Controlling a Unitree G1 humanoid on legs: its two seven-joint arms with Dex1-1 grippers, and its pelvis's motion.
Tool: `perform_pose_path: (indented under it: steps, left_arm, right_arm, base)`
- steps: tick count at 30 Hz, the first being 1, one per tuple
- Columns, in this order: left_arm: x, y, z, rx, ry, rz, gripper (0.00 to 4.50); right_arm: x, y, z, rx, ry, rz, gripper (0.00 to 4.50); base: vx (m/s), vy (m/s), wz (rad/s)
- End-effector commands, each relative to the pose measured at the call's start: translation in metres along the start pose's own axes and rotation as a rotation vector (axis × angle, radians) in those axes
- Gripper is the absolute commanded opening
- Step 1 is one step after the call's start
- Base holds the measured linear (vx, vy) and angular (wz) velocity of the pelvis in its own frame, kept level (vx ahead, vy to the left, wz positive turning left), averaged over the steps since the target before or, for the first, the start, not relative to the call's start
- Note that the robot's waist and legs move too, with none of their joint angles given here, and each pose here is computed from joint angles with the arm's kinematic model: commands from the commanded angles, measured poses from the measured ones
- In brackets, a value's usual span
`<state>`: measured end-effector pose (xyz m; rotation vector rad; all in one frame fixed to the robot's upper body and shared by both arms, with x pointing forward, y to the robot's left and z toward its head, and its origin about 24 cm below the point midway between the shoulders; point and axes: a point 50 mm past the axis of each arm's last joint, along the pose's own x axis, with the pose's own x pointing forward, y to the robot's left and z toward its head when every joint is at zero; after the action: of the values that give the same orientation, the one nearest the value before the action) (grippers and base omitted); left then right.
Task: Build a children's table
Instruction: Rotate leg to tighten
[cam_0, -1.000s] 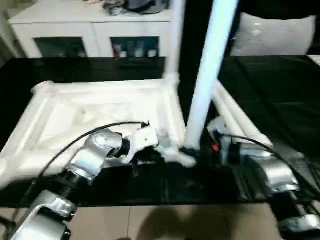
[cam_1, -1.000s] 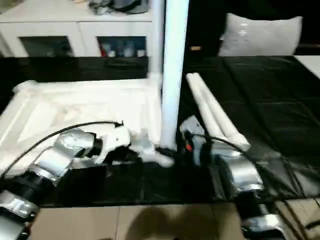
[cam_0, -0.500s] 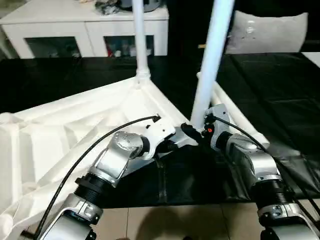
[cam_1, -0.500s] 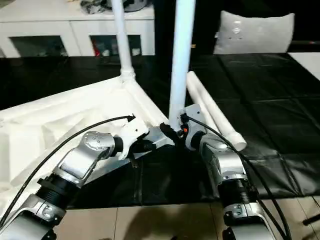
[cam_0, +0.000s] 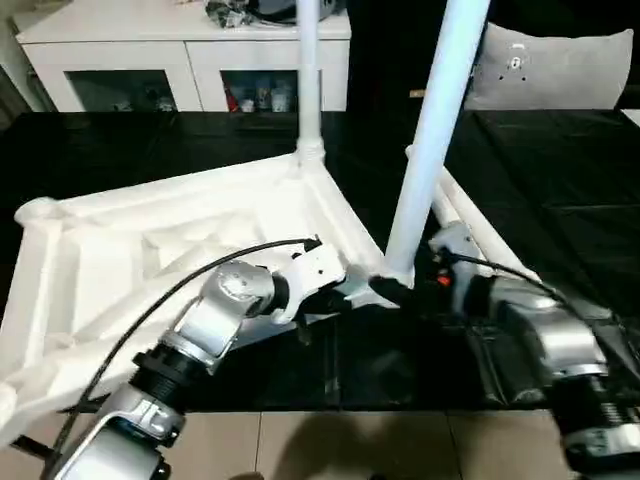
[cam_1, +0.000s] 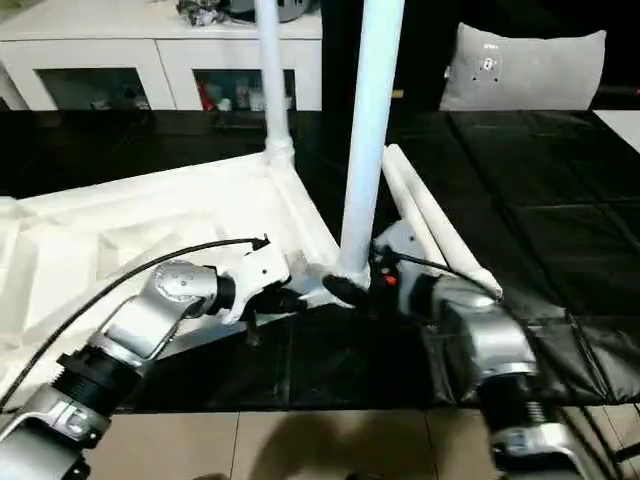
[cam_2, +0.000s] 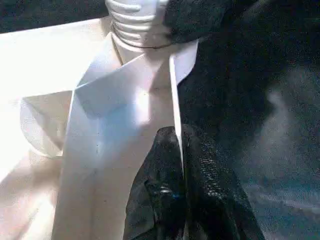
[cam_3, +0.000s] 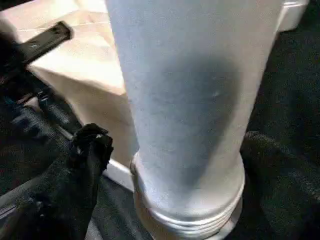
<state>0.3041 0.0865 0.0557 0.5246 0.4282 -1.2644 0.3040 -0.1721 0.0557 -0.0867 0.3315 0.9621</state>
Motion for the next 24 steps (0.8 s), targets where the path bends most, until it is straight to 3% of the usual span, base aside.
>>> perform_pose_path:
  steps: [1,6,13,24]
  left_arm:
    - [0.002,-0.005,0.002,0.057,0.007,-0.086,0.00]
    - [-0.006,-0.013,-0.006,0.134,0.054,-0.252,0.00]
    - [-0.009,-0.015,-0.009,0.183,0.074,-0.327,0.00]
    - [-0.012,-0.015,-0.013,0.226,0.087,-0.373,0.00]
  right_arm:
    - [-0.002,0.001,0.005,-0.034,-0.013,0.039,4.42]
    - [-0.014,0.004,0.008,-0.148,0.036,0.168,4.42]
    - [-0.017,0.010,0.007,-0.163,0.054,0.292,4.42]
    - [-0.021,0.019,0.001,-0.140,0.085,0.425,3.39]
  base:
    - [0.000,0.000,0.00]
    - [0.000,0.000,0.00]
    - [0.000,0.000,0.00]
    - [0.000,0.000,0.00]
